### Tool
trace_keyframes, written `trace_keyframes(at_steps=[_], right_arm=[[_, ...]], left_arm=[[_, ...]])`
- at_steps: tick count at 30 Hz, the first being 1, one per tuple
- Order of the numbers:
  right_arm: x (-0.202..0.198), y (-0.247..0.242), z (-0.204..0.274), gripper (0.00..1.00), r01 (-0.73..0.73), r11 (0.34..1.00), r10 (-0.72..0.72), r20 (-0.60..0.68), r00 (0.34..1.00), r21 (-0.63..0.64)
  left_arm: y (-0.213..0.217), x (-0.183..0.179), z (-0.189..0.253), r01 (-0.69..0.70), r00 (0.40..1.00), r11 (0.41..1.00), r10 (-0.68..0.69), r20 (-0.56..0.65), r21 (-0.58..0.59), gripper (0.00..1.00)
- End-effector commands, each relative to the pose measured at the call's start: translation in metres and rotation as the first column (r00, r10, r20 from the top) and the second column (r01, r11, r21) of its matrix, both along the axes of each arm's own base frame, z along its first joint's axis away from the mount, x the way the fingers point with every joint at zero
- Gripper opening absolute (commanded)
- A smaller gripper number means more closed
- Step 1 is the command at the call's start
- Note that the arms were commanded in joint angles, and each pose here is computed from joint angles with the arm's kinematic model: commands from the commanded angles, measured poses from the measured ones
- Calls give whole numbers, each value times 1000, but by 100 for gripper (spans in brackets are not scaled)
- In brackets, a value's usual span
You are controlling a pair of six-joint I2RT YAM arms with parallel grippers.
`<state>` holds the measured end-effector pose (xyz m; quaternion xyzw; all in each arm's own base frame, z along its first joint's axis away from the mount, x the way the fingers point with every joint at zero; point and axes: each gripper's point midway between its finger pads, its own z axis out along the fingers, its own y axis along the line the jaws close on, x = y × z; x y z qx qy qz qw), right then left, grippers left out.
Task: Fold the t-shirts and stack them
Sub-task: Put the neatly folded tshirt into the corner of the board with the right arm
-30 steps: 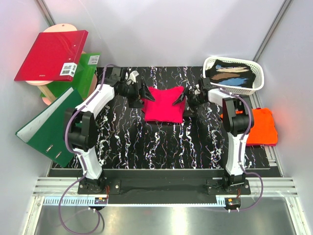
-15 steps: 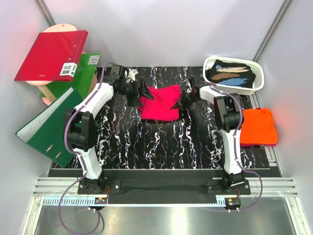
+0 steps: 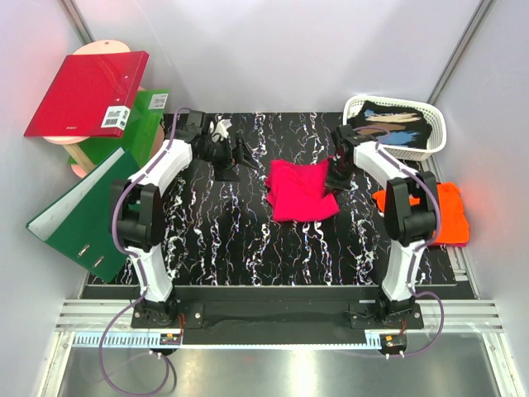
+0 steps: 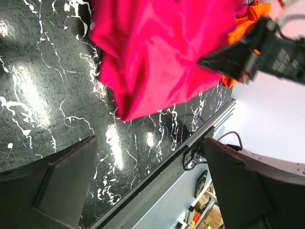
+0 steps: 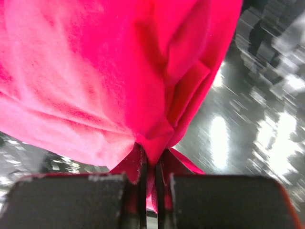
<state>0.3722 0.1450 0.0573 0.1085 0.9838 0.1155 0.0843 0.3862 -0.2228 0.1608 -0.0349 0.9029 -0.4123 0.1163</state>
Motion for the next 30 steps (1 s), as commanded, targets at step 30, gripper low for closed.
trace_keyframes(at_steps=[30], right_arm=[[-81, -238, 95, 0, 346, 758, -313, 157, 937, -553]], left_arm=[[-15, 7, 9, 73, 997, 994, -70, 44, -83, 99]])
